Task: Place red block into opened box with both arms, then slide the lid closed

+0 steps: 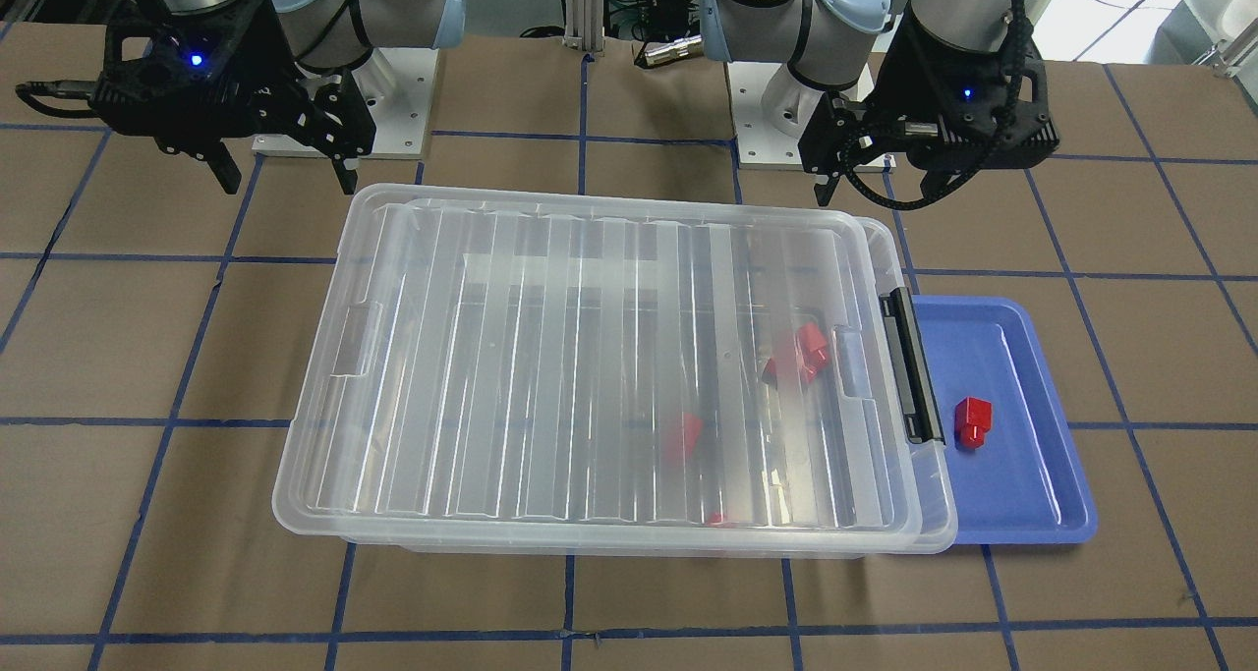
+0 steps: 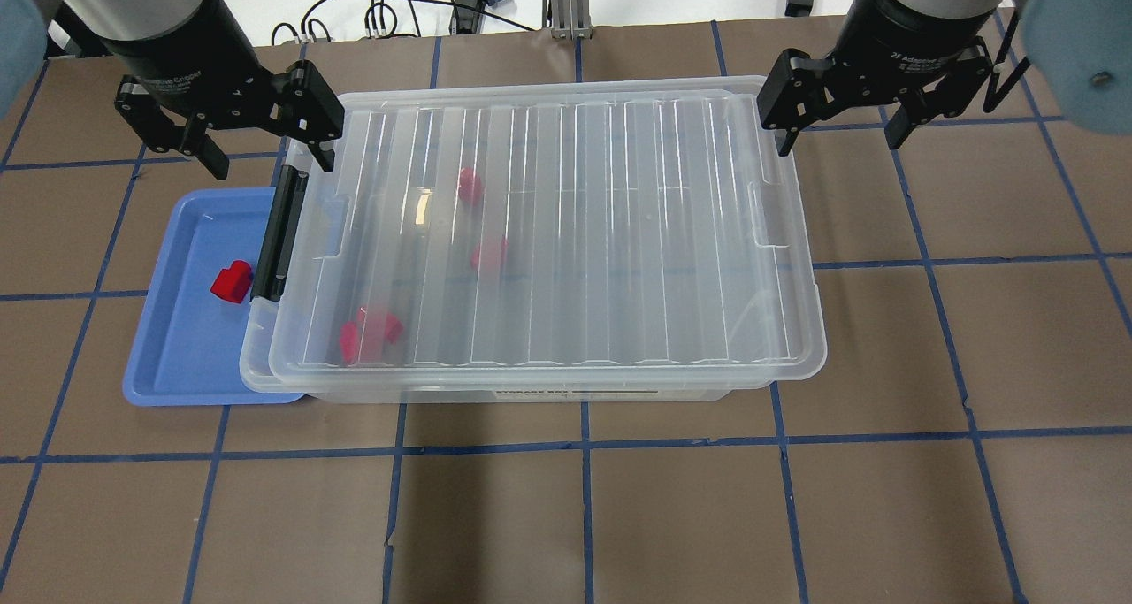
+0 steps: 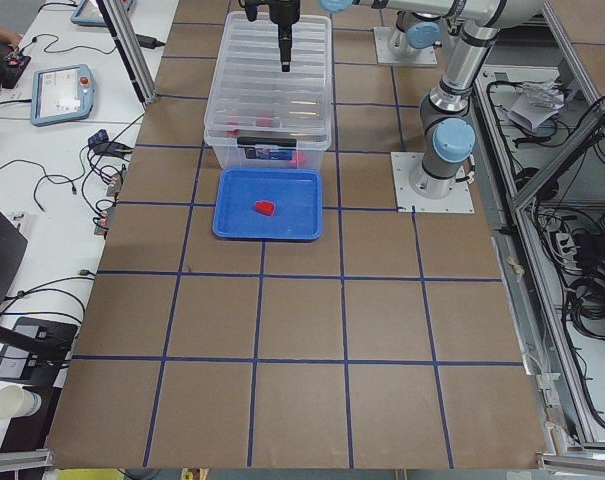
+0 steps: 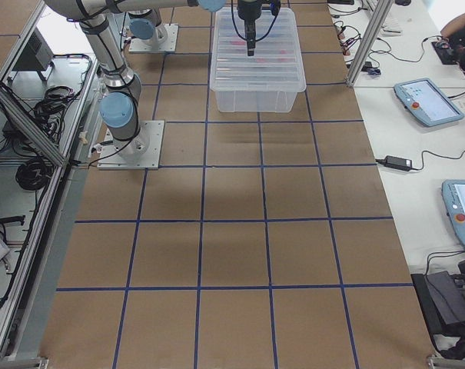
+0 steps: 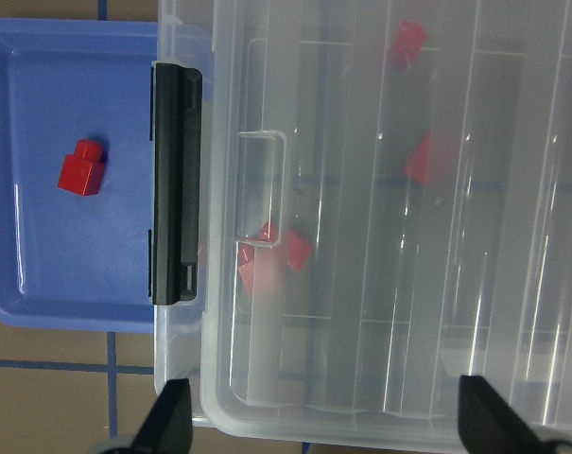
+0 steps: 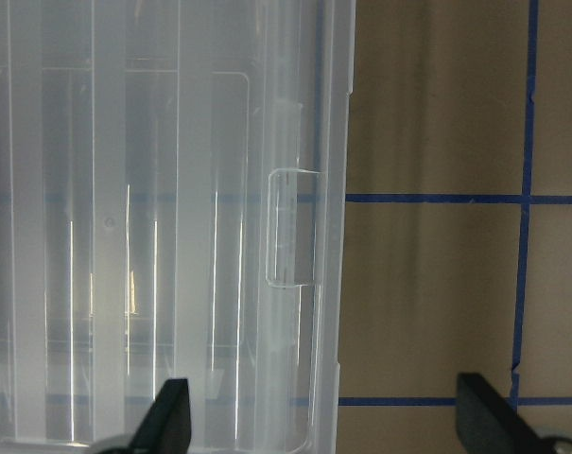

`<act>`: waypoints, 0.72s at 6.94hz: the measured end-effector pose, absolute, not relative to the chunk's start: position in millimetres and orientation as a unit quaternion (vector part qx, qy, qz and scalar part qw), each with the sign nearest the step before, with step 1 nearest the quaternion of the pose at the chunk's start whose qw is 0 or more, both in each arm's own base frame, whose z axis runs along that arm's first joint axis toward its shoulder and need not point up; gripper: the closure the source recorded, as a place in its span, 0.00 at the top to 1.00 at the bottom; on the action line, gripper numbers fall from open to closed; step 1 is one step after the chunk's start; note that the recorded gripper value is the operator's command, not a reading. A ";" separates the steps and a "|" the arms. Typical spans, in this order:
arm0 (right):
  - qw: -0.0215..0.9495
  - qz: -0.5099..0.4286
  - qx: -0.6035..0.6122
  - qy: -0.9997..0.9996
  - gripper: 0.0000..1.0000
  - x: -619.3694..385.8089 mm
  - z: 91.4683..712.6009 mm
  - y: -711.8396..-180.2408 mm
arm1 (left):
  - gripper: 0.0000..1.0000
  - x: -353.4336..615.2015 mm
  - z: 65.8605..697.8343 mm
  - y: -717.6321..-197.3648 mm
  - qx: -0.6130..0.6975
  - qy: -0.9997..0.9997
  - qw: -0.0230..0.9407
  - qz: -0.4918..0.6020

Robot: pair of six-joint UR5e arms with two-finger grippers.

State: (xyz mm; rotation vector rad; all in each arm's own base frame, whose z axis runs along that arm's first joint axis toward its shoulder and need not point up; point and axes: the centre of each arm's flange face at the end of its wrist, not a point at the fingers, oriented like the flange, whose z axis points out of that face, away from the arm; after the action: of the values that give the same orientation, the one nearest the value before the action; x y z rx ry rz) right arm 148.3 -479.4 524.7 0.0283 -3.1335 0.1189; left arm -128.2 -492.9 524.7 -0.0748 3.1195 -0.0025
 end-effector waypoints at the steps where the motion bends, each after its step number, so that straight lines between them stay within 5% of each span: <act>1: 0.003 0.038 0.009 -0.999 1.00 148.3 524.6 -479.3 | 1.00 -128.2 524.6 -493.0 -0.024 1.000 0.011 -0.001; 5: 0.004 0.035 0.010 -0.999 1.00 145.0 521.4 -480.3 | 1.00 -128.3 522.5 -493.8 -0.024 1.000 0.010 0.002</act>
State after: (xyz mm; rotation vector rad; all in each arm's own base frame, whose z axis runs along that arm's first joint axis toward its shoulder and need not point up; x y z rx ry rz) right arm 145.0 -480.3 521.4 0.0306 -3.1323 0.1102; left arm -128.3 -493.8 522.5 -0.0747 3.1198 0.0069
